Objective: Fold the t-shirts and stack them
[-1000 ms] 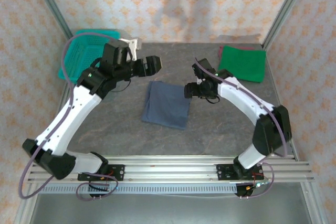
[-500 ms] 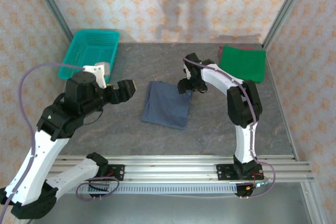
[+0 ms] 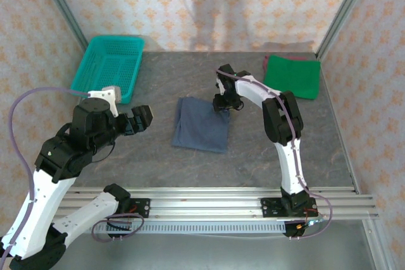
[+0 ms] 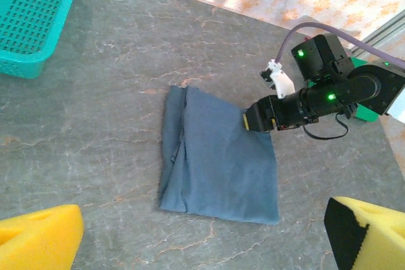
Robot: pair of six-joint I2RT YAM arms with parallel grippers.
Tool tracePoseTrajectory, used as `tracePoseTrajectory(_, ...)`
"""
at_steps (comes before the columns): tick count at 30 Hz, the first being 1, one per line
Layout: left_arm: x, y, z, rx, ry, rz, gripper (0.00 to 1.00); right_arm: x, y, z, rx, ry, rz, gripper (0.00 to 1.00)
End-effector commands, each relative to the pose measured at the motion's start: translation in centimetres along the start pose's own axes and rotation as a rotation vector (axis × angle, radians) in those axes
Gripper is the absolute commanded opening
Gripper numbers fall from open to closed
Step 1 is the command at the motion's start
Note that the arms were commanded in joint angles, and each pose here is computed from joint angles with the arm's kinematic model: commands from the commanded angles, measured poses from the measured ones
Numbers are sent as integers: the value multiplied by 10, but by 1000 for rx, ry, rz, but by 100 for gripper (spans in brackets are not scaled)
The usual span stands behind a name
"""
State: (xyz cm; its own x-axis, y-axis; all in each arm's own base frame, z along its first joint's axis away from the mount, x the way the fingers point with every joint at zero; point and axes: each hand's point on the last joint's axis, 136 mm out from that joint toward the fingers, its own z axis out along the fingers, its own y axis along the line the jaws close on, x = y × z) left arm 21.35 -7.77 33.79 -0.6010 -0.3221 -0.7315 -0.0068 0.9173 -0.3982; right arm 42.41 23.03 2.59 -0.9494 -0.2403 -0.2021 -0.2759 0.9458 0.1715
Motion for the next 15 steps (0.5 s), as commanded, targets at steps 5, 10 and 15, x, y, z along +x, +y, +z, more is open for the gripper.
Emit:
tracePoseTrajectory(5, -1, 10, -1, -52, -19, -3, 99, 23, -8, 17, 8, 75, 29, 6)
tracePoseTrajectory(10, 8, 6, 11, -24, 15, 6, 99, -10, -29, -43, 159, -136, 21, 0)
tracePoseTrajectory(15, 9, 2, 24, -11, 13, -3, 100, -31, -54, -126, 339, -348, -33, 0)
